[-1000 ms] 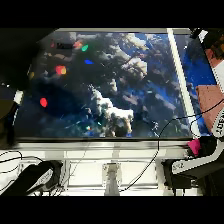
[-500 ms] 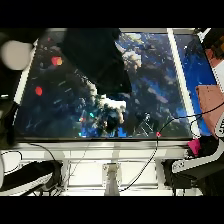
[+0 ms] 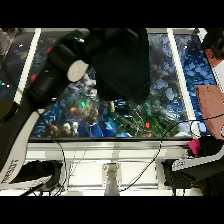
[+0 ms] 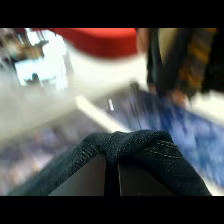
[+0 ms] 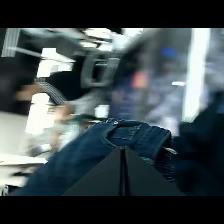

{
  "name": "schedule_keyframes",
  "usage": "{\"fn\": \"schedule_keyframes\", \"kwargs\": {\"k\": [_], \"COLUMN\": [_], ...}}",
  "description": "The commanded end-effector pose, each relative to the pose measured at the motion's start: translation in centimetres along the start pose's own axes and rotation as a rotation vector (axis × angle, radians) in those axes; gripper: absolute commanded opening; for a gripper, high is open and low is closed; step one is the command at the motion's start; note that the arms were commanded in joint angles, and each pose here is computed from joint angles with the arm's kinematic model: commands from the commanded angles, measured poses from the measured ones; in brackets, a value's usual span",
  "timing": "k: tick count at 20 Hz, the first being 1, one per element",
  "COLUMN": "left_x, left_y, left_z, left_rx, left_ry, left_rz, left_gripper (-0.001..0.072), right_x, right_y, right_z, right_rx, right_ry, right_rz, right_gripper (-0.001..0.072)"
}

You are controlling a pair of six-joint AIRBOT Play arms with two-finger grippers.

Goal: Fold the clothes and pants, and hang the long-sleeved shirts on hangers.

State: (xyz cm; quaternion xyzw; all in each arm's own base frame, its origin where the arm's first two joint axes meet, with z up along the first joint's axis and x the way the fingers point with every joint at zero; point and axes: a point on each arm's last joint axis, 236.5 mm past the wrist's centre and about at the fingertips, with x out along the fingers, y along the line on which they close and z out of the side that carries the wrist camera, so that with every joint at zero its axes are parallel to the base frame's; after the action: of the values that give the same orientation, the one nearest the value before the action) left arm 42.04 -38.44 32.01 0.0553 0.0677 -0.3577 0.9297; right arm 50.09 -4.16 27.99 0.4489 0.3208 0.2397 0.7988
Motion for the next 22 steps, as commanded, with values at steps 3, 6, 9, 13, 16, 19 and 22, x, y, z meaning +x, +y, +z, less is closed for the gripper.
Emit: {"fn": "schedule_keyframes", "kwargs": {"k": [3, 6, 9, 13, 16, 19, 22], "left_x": [3.6, 3.8, 2.7, 1.4, 0.2, -1.1, -3.1], "left_y": [-2.1, -1.3, 2.5, 5.6, 7.2, 7.9, 6.9], "left_z": [-18.1, -21.9, -21.8, -21.2, -23.3, -26.5, -29.8], "left_rx": [-0.019, 0.024, 0.179, 0.216, 0.057, -0.147, -0.366], "left_ry": [0.553, 0.660, 0.696, 0.719, 0.790, 0.846, 0.870], "left_rz": [-0.052, -0.025, 0.089, 0.163, 0.143, 0.040, -0.116], "left_gripper": [0.0626, 0.0584, 0.0205, 0.0012, 0.0011, 0.0011, 0.0010], "right_x": [-0.8, -1.1, -1.1, -1.4, -1.3, 0.0, 1.3], "right_y": [-5.6, -6.5, -7.7, -11.5, -14.0, -15.7, -17.5], "right_z": [-0.7, -0.8, -1.5, -3.8, -6.4, -9.4, -14.0], "right_rx": [-0.018, -0.024, -0.005, -0.005, 0.012, 0.080, 0.207], "right_ry": [0.034, 0.037, 0.064, 0.170, 0.267, 0.339, 0.446], "right_rz": [-0.233, -0.275, -0.300, -0.392, -0.416, -0.351, -0.274], "right_gripper": [0.0508, 0.0507, 0.0435, 0.0022, 0.0020, 0.0020, 0.0020]}}
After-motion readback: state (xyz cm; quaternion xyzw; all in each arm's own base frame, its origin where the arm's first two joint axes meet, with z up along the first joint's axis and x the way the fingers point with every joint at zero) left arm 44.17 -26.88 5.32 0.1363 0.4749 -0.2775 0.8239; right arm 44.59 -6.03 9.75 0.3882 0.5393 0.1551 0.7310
